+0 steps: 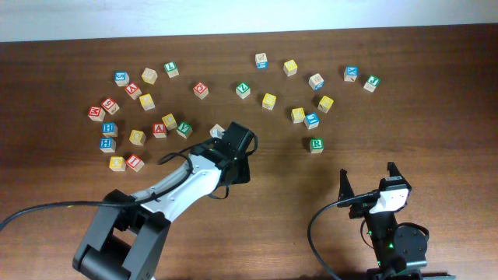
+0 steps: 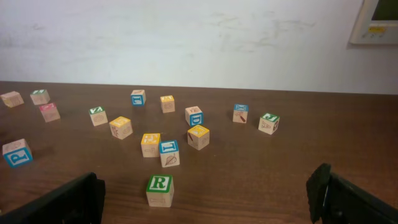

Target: Spell out RSS

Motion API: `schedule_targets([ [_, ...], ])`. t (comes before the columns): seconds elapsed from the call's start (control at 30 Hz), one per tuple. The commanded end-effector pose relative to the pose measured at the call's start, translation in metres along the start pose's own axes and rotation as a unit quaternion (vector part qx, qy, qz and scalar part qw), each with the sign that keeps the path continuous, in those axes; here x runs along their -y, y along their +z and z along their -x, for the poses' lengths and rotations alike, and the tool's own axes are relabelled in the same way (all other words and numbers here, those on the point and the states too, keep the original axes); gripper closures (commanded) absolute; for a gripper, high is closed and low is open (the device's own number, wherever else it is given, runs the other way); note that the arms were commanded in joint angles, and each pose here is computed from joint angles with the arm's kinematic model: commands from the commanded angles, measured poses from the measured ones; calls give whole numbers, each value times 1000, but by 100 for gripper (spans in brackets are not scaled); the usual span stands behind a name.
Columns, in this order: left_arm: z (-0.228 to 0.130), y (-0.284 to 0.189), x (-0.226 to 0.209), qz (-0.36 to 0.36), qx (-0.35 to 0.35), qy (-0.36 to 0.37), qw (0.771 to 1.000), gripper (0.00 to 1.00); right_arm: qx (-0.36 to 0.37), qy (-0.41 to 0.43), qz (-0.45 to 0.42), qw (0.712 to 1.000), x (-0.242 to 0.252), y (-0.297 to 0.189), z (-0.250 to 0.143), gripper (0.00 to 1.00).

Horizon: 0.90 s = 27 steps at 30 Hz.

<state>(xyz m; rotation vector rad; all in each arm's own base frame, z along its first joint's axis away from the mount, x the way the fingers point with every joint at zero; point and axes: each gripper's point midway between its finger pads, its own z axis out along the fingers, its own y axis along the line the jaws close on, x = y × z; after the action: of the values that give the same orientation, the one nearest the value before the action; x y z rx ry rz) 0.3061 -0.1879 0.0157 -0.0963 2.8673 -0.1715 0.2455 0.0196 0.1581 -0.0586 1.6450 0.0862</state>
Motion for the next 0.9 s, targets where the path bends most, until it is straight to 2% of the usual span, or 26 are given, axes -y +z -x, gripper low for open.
schedule_targets([
  [0.0, 0, -1, 3, -1, -10, 0, 1000, 48, -2, -1, -7, 1000, 3, 0, -2, 2],
  [0.17, 21, -23, 18, -9, 2, 6, 1000, 47, -2, -1, -7, 1000, 3, 0, -2, 2],
  [0.33, 53, -67, 30, -10, 14, 20, 1000, 48, -2, -1, -7, 1000, 3, 0, -2, 2],
  [0.43, 53, -79, -9, 29, -27, 40, 998, 45, -2, -1, -7, 1000, 3, 0, -2, 2],
  [0.53, 65, -79, -51, 37, -43, -12, 998, 41, -2, -1, -7, 1000, 3, 0, -2, 2],
  [0.6, 77, -81, -69, -29, -60, -38, 997, 41, -2, -1, -7, 1000, 3, 0, -2, 2],
  [0.67, 84, -84, -93, -56, -64, -67, 994, 40, -2, -1, -7, 1000, 3, 0, -2, 2],
  [0.77, 71, -84, -124, -43, -93, -64, 993, 40, -2, -1, -7, 1000, 3, 0, -2, 2],
  [0.87, 56, -77, -139, 0, -112, -62, 992, 44, -2, -1, -7, 1000, 3, 0, -2, 2],
])
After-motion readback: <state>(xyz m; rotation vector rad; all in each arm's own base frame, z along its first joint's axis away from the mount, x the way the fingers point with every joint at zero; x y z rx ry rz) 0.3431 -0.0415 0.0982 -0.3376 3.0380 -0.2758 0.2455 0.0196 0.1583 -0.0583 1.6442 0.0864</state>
